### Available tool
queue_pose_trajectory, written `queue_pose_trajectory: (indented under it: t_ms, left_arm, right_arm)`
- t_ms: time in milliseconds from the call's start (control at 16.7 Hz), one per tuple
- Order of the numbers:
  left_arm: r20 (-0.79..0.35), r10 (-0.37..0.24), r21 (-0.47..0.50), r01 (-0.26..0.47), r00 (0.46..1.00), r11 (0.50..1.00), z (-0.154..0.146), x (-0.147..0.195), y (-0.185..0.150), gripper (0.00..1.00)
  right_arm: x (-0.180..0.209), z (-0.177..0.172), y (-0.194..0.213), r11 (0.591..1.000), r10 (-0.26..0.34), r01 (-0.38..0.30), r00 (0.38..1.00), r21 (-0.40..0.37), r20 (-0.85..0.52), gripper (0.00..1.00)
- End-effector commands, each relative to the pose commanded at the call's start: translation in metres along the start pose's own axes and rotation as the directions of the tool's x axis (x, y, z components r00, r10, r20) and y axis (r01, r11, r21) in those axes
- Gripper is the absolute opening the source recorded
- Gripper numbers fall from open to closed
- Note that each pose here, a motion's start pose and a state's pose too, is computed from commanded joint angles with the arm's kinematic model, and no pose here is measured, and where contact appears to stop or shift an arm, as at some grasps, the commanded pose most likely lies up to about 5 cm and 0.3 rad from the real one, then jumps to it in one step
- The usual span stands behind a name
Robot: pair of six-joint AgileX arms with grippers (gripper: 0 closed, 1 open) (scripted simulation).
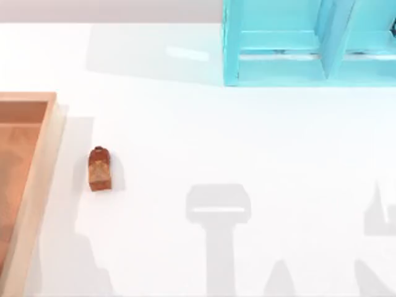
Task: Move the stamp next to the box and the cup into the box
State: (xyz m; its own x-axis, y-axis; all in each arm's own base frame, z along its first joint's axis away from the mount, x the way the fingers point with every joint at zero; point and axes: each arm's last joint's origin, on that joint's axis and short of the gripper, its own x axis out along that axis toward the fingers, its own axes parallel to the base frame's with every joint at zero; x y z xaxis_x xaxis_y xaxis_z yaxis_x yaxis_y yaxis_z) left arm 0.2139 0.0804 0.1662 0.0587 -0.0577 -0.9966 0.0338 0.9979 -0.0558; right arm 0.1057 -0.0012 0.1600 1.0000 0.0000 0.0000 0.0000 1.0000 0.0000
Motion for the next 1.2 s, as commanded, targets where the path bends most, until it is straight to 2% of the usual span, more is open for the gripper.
queue_pose_trajectory:
  t_ms: [120, 180, 780, 1200]
  left_arm:
    - [0.0, 0.0, 0.0, 0.0, 1.0, 1.0, 0.0, 0.0, 0.0, 0.98]
    - [0.0, 0.0, 0.0, 0.0, 1.0, 1.0, 0.0, 0.0, 0.0, 1.0]
    - [0.005, 0.002, 0.01, -0.002, 1.0, 1.0, 0.002, -0.005, -0.001, 1.0]
    - [-0.001, -0.001, 0.029, 0.001, 1.0, 1.0, 0.009, -0.065, -0.005, 1.0]
  right_arm:
    - [0.0, 0.0, 0.0, 1.0, 0.0, 0.0, 1.0, 0.0, 0.0, 1.0]
    - [0.0, 0.0, 0.0, 1.0, 0.0, 0.0, 1.0, 0.0, 0.0, 1.0]
    - [0.0, 0.0, 0.0, 1.0, 0.0, 0.0, 1.0, 0.0, 0.0, 1.0]
    - [0.0, 0.0, 0.0, 1.0, 0.0, 0.0, 1.0, 0.0, 0.0, 1.0]
